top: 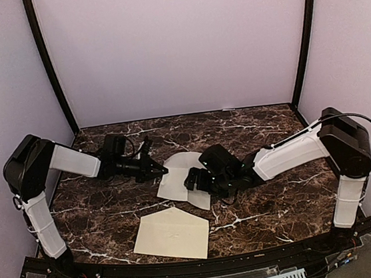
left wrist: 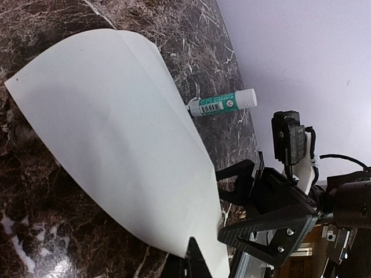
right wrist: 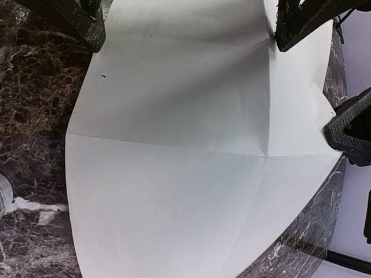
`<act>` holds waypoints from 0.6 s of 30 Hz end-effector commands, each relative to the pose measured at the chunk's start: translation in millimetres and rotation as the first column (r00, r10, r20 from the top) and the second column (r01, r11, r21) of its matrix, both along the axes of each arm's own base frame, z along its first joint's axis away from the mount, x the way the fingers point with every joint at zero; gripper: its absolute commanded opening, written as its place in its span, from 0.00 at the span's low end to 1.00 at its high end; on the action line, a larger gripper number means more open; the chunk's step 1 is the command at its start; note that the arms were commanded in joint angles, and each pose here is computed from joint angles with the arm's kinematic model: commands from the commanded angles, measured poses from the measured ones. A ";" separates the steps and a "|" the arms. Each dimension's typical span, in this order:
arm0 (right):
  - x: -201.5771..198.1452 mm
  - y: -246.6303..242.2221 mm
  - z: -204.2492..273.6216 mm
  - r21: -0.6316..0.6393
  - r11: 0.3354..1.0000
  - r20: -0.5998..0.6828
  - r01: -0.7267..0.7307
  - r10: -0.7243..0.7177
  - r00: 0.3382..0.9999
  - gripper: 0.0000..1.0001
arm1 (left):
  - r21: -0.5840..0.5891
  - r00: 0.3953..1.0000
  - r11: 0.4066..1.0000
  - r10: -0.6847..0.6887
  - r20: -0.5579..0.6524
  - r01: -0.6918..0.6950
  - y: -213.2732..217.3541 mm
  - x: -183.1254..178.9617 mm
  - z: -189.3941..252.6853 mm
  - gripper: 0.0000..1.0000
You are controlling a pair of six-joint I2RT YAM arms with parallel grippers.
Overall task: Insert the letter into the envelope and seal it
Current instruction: Pick up the letter from the center of the board.
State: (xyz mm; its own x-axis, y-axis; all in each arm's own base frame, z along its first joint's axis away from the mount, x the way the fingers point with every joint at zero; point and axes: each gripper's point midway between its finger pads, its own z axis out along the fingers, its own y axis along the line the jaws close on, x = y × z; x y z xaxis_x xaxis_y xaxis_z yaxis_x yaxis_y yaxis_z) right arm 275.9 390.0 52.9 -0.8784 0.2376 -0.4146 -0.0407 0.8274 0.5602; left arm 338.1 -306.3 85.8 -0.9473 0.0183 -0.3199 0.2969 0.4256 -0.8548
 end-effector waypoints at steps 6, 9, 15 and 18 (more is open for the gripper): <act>10.7 -6.8 73.9 0.069 0.998 0.139 0.009 -0.019 0.990 0.99 | -0.033 0.988 0.999 0.021 0.155 -0.016 3.6 -0.8 54.6 0.01; 13.0 -7.0 92.4 0.064 0.998 0.170 0.000 -0.011 0.985 0.99 | -0.040 0.971 0.998 0.050 0.235 -0.042 9.0 -1.3 75.5 0.01; 16.9 6.4 131.8 0.111 0.992 0.235 -0.051 0.024 0.972 0.99 | -0.104 0.906 0.994 0.075 0.417 -0.034 17.5 -14.6 119.4 0.03; 17.6 17.9 154.1 0.116 0.985 0.312 -0.125 0.083 0.947 0.99 | -0.122 0.874 0.992 0.071 0.480 -0.014 20.7 -23.0 136.3 0.03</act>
